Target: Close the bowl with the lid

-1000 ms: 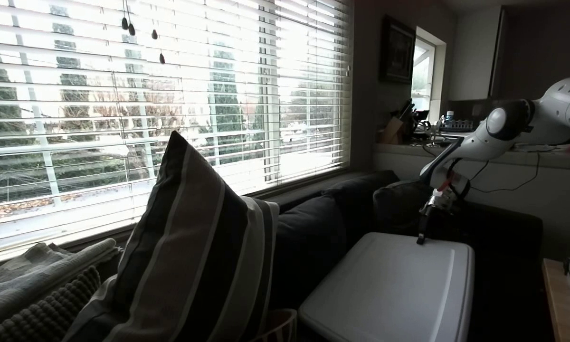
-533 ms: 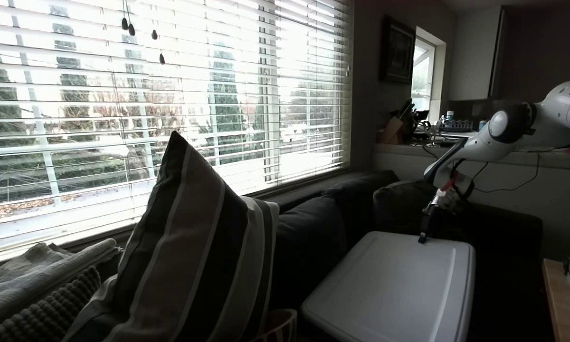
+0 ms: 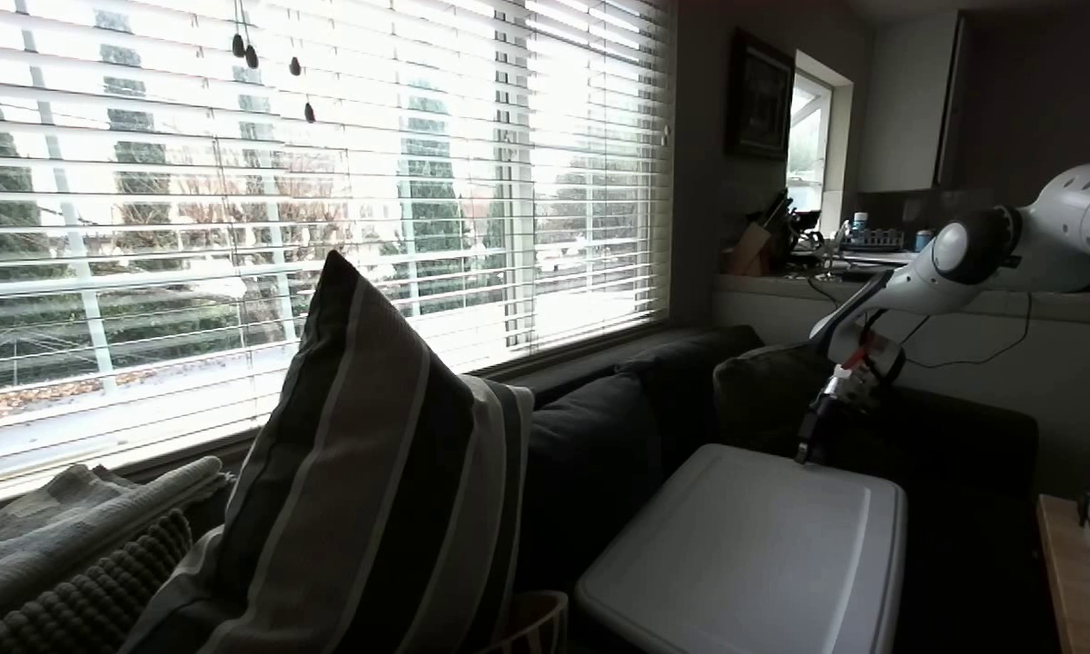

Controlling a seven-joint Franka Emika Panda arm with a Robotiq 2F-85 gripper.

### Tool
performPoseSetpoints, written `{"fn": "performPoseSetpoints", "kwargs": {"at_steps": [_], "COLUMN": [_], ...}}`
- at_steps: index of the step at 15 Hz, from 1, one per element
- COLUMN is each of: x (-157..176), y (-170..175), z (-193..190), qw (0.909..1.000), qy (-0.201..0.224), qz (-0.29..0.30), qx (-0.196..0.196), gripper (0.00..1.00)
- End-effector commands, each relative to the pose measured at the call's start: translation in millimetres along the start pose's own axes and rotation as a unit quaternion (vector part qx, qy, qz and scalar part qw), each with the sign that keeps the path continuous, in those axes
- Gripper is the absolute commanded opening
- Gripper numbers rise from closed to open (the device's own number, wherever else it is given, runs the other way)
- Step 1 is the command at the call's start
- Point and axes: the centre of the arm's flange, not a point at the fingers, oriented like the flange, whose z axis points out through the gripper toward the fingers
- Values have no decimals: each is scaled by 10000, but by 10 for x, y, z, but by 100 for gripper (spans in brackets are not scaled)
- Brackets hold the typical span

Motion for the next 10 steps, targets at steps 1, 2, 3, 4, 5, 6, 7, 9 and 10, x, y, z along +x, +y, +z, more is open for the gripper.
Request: {"fn": "performPoseSetpoints", "kwargs": {"at_steps": [1,2,3,4,5,6,7,9,10], "x": [82,71,67,61,58,58,70,29,9], "y": [99,102,101,83,46,-27,-91,-321,-426], "z": [-127,-174,-217,-262,-292,-311,-322,-304,-274], "qw": [9973,9955,9938,9914,9891,9874,9859,9804,9757], "qy": [221,280,354,417,476,483,491,505,481], "qz": [521,660,778,906,1000,1060,1100,1324,1572], "qx": [-477,-613,-712,-852,-974,-1073,-1164,-1365,-1449], "gripper": [88,96,100,100,100,100,100,100,100]}}
